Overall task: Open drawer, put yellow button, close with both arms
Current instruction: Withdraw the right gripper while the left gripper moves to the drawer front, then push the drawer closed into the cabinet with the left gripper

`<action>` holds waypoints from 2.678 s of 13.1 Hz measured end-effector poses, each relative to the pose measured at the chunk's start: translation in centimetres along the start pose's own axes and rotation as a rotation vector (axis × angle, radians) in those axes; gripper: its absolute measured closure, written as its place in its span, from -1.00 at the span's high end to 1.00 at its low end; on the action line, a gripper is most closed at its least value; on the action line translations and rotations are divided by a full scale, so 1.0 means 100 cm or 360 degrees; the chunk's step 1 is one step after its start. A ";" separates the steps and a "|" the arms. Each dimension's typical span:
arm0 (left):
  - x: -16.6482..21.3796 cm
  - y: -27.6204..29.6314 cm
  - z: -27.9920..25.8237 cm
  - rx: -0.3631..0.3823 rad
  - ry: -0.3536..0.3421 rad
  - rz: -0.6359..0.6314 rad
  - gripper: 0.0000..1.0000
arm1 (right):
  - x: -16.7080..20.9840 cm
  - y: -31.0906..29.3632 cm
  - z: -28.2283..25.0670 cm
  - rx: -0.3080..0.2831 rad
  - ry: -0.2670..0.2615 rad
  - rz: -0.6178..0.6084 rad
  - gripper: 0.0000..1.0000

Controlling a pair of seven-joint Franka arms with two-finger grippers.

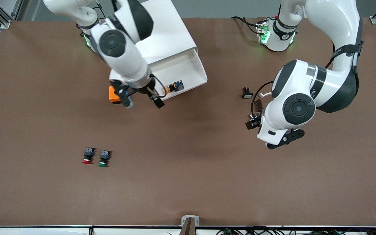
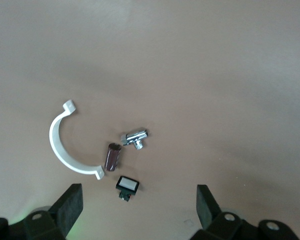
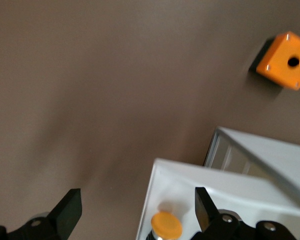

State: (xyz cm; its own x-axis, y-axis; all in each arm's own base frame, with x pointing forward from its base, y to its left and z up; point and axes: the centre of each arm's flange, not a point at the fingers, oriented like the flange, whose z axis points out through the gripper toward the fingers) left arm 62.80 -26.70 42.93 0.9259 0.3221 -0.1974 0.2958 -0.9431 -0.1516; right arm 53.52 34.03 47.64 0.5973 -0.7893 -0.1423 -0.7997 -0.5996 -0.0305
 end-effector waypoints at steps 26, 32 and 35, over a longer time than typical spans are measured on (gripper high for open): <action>-0.186 0.201 0.072 -0.0284 0.0146 0.0163 1.00 | 0.312 0.199 -0.166 -0.0101 0.0242 -0.1449 1.00; -0.256 0.223 0.091 -0.0224 -0.0053 0.0109 1.00 | 0.311 0.199 -0.165 -0.0103 0.0226 -0.1403 1.00; -0.297 0.231 0.096 -0.0181 -0.0175 0.0123 1.00 | 0.309 0.197 -0.164 -0.0103 0.0226 -0.1397 1.00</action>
State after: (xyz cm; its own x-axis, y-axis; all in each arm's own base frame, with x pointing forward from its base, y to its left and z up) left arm 39.84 -57.26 36.03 0.9175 0.2496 -0.3097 0.2553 -0.9666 -0.0227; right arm 57.23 -4.34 58.88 0.9984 -0.0481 0.0301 -0.0477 -0.9988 -0.0145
